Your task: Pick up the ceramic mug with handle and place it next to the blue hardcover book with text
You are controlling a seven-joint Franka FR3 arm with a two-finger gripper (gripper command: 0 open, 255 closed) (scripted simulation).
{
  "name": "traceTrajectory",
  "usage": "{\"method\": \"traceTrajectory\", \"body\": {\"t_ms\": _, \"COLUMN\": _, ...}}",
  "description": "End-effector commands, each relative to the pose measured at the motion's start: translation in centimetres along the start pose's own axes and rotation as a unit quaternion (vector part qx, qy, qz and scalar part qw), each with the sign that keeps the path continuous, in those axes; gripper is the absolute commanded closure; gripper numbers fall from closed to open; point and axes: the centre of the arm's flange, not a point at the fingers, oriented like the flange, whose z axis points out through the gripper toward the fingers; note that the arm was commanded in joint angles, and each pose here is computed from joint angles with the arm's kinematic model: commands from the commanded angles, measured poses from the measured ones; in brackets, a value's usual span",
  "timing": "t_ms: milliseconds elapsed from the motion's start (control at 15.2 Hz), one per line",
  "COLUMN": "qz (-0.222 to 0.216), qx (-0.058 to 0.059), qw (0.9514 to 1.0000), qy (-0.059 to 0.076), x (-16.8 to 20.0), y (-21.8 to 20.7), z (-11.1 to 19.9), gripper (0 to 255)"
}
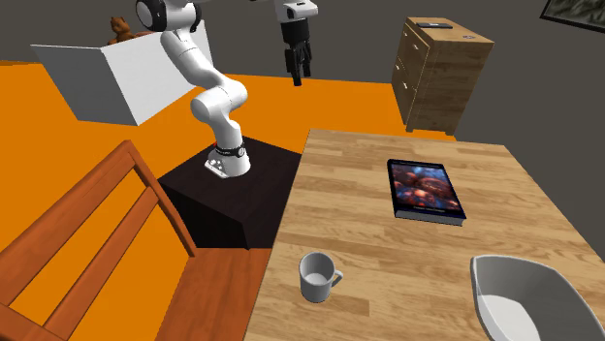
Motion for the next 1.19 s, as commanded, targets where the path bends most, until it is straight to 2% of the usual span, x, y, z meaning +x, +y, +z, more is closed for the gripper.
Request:
{"method": "traceTrajectory", "body": {"t_ms": 0, "qz": 0.000, "qx": 0.000, "qw": 1.0000, "qy": 0.000, "x": 0.0, "y": 0.0, "z": 0.0, "gripper": 0}}
{"method": "traceTrajectory", "body": {"t_ms": 1122, "qz": -0.008, "qx": -0.012, "qw": 0.9993, "qy": -0.035, "x": 6.9, "y": 16.0, "z": 14.3, "gripper": 0}}
